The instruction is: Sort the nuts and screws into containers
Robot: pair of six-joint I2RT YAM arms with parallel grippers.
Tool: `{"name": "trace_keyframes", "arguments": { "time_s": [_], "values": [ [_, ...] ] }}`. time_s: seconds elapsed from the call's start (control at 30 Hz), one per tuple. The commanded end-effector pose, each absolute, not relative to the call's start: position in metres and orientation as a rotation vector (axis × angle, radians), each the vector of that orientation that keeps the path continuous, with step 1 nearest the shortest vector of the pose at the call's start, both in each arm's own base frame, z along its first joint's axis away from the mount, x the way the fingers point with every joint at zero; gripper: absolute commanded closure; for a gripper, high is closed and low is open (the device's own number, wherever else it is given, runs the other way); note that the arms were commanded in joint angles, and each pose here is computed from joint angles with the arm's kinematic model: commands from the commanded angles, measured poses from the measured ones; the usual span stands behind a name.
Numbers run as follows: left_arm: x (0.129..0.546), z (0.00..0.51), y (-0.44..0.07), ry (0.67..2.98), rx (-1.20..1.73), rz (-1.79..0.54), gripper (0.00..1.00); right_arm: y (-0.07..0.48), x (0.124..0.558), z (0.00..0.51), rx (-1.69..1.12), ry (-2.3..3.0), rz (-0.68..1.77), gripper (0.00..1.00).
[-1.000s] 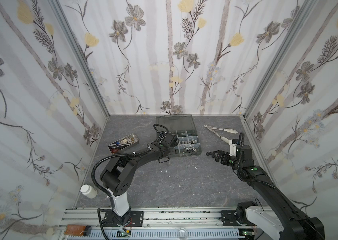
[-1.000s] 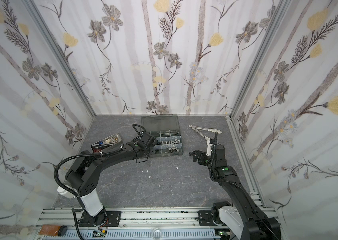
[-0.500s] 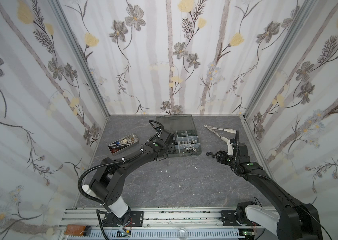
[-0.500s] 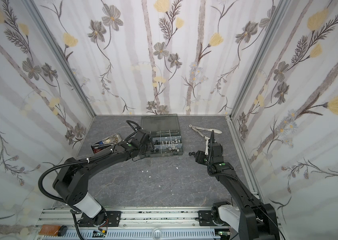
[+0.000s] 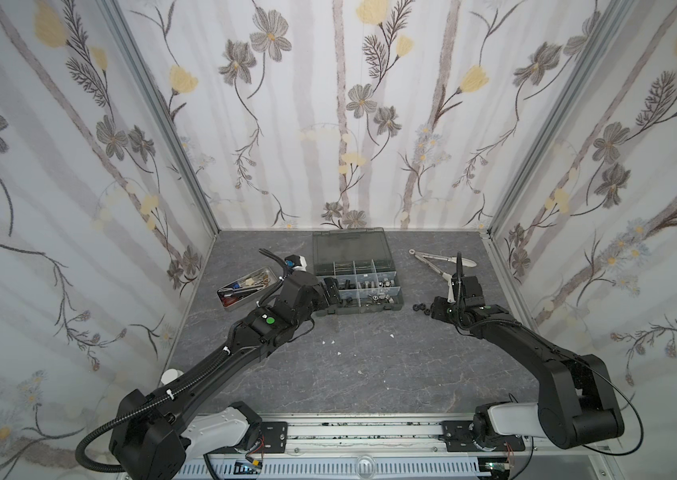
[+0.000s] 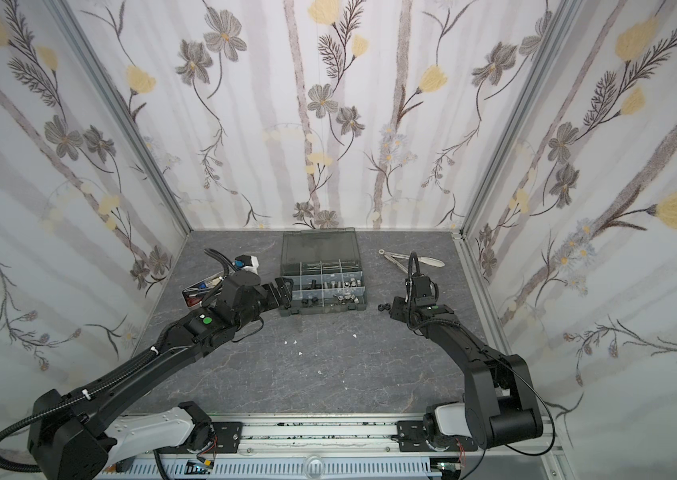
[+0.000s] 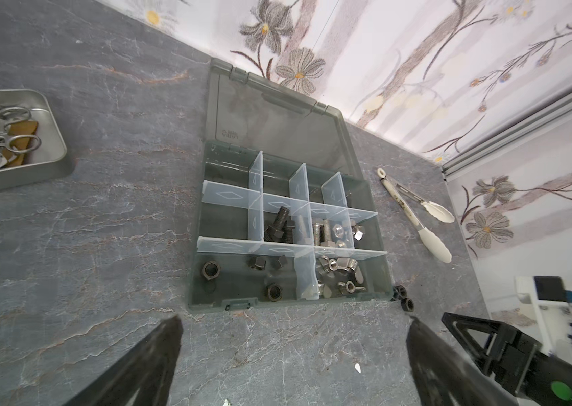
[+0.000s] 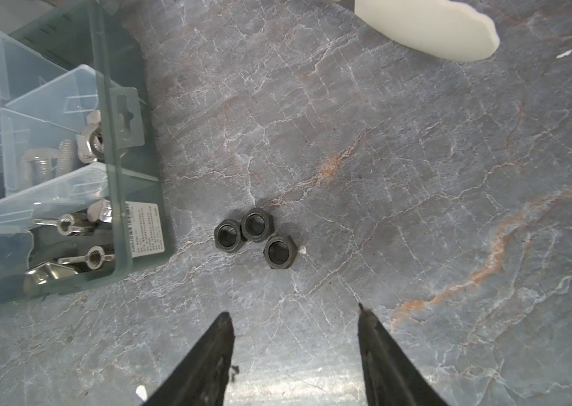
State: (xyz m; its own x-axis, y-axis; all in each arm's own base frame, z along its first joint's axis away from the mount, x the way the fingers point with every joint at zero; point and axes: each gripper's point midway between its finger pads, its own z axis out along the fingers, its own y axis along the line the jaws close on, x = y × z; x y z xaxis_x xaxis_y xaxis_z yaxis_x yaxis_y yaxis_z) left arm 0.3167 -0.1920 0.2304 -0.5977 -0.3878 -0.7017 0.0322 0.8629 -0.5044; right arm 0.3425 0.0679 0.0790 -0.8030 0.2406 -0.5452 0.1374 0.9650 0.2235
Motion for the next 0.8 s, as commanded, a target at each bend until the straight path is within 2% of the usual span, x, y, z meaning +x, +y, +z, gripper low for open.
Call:
{"name": "trace_keyframes", "arguments": {
  "time_s": [0.0, 0.3, 0.5, 0.63, 0.77],
  "values": [
    [0.309, 0.232, -0.183, 2.159, -0.229, -0.557, 0.0, 0.071, 0.354, 0.08, 0.243, 2.513, 0.2, 0.39],
    [0.294, 0.248, -0.165, 2.139, -0.203, -0.515, 0.0, 0.076, 0.366, 0.06, 0.229, 2.567, 0.146, 0.38],
    [0.292, 0.248, -0.159, 2.137, -0.203, -0.488, 0.0, 0.081, 0.371, 0.042, 0.211, 2.613, 0.13, 0.43],
    [0.293, 0.247, -0.157, 2.137, -0.202, -0.477, 0.0, 0.081, 0.375, 0.034, 0.208, 2.632, 0.107, 0.53],
    [0.294, 0.246, -0.157, 2.142, -0.202, -0.469, 0.0, 0.078, 0.376, 0.026, 0.212, 2.647, 0.079, 0.54]
  ]
}}
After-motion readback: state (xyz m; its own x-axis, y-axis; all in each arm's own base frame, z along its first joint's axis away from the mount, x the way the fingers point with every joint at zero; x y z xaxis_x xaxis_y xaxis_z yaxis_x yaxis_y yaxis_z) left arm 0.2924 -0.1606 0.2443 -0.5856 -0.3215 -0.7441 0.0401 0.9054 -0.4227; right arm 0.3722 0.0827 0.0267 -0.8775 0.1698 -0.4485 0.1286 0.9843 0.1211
